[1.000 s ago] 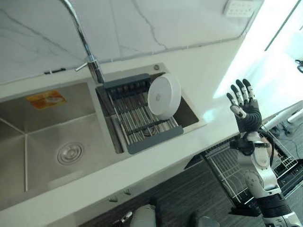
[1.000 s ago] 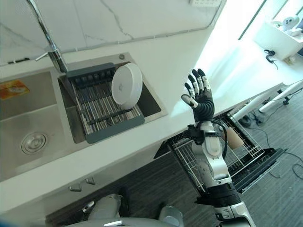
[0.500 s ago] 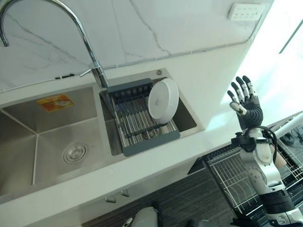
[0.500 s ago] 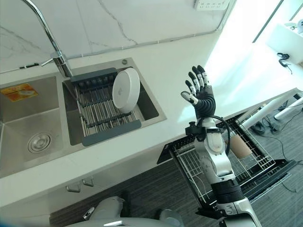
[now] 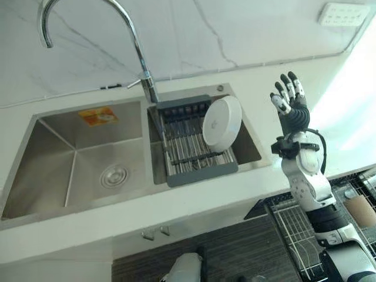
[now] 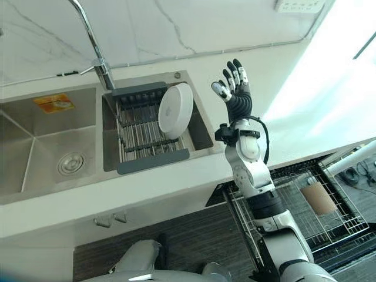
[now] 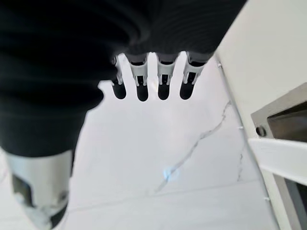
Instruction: Place the dishes in the dishwasher.
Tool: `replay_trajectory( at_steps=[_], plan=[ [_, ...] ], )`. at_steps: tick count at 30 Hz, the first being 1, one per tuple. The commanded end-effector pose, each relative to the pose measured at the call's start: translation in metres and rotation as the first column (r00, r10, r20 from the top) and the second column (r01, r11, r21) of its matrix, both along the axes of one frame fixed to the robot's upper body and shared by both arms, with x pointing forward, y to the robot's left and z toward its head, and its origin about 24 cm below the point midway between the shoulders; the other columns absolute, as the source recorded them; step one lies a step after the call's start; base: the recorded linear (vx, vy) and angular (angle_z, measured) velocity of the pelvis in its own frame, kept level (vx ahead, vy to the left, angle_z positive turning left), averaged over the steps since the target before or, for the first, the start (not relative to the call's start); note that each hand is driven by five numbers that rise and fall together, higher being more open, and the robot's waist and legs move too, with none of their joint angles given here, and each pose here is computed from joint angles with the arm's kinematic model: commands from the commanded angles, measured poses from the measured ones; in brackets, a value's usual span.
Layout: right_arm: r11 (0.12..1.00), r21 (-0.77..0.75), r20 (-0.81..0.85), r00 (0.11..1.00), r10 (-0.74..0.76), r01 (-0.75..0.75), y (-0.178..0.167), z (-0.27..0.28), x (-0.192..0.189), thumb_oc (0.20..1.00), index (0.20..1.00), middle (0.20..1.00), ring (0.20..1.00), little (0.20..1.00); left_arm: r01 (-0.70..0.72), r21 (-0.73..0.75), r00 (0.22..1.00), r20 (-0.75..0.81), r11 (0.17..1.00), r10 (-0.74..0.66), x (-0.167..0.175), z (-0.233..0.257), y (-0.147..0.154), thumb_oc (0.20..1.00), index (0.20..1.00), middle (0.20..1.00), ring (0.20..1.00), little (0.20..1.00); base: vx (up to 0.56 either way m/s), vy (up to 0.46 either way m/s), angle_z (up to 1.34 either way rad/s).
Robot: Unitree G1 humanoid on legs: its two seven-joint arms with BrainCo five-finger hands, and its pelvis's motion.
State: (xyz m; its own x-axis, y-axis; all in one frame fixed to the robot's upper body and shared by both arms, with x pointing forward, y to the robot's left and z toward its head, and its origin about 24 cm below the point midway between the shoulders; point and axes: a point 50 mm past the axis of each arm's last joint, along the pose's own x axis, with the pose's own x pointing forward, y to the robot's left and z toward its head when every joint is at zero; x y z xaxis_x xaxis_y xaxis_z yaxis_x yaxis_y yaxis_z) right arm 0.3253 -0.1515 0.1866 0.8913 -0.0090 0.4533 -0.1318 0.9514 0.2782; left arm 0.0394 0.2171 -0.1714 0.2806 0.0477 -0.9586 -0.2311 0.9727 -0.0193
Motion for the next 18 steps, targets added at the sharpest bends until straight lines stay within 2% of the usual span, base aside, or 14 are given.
replay_trajectory(
  at_steps=[1, 6, 18],
  plan=[
    [0.998, 0.032, 0.127, 0.990, -0.056, 0.052, 0.000, 0.028, -0.001, 1.000, 1.000, 1.000, 1.000, 1.000, 0.075, 0.001, 0.997, 0.004, 0.997, -0.075, 0.006, 0.001, 0.001, 1.000, 1.000, 1.000, 1.000, 1.000, -0.04, 0.003, 0.03],
    [0.997, 0.027, 0.164, 0.983, -0.080, 0.077, -0.001, 0.046, 0.007, 1.000, 1.000, 1.000, 1.000, 1.000, 0.095, 0.005, 0.995, 0.041, 0.995, -0.095, 0.018, 0.003, 0.004, 1.000, 1.000, 1.000, 1.000, 1.000, -0.04, 0.006, 0.10],
    [0.999, 0.003, 0.117, 0.992, -0.051, 0.051, 0.005, 0.042, 0.019, 1.000, 1.000, 1.000, 1.000, 1.000, 0.116, -0.007, 0.988, 0.106, 0.993, -0.115, 0.035, 0.006, 0.002, 1.000, 1.000, 1.000, 1.000, 1.000, -0.05, -0.013, 0.02]
  ],
)
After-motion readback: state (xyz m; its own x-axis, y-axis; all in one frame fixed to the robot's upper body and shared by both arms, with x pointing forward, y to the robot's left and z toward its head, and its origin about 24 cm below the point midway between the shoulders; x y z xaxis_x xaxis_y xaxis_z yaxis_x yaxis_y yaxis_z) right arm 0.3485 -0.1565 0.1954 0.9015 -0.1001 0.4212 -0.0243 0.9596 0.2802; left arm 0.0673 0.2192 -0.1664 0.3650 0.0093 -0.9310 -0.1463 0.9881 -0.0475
